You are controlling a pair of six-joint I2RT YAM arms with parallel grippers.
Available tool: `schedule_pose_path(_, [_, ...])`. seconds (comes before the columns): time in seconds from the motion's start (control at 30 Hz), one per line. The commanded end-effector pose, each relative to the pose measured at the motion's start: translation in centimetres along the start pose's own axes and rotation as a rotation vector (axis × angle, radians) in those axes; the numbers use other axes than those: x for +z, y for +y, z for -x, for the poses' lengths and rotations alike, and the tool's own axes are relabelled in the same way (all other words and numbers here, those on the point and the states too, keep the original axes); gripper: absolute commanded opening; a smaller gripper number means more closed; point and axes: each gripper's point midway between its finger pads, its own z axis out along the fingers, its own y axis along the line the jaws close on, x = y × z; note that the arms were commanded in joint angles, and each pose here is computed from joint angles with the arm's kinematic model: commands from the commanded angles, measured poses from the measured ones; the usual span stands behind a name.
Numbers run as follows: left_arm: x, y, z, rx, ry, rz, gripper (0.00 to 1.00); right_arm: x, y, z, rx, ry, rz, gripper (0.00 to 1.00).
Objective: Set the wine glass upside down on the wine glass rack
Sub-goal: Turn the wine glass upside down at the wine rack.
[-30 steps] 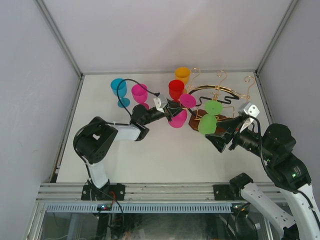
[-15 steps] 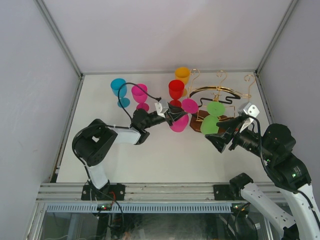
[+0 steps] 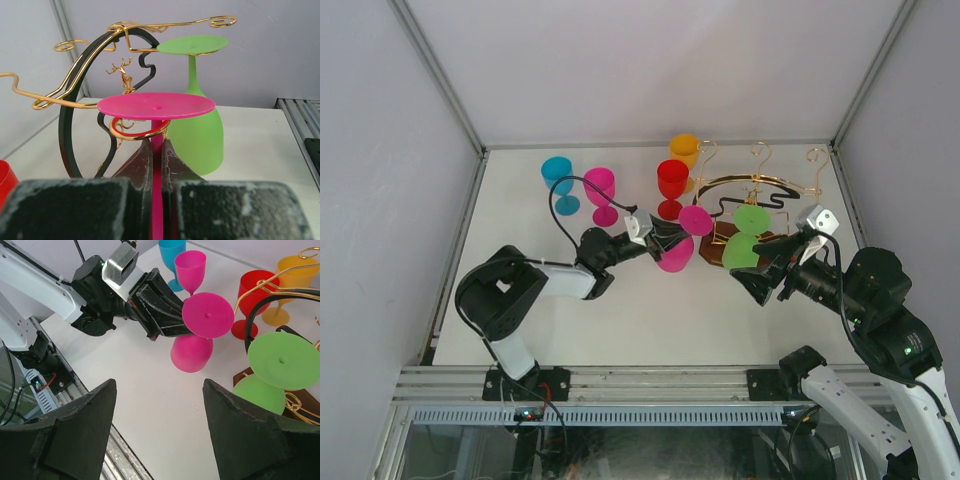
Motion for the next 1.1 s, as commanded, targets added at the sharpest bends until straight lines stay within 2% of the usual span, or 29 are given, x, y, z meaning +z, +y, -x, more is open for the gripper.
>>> schedule_pose_path(0.0, [-0.5,-0.1,1.5,0.041,-0.032,0.028,0.0,-0.7,0.3,1.6,-0.018,-0.048,-0.004,0.7])
schedule_pose_path(0.3, [-0.7,1.3,1.5,-0.002,-0.041,0.121,0.02,-0.6,0.1,1.7,-0.016,-0.054,-0.011,0.7])
schedule_pose_path(0.6, [-1.0,3.1,0.8,-0.058,-0.04,0.221,0.35,-0.7,-0.1,1.7,-0.02,-0.053,-0.023,0.7])
schedule_pose_path(0.87, [-2.3,3.2,0.8,-0.083,-0.035,0.272,0.42,-0.7,-0.2,1.7,-0.027,-0.056,-0.029,0.7])
schedule_pose_path(1.07, [-6.6,4.4,0.3,-0.159,0.0,0.485,0.5,-0.7,-0.6,1.5,-0.038,-0.051,-0.048,0.7])
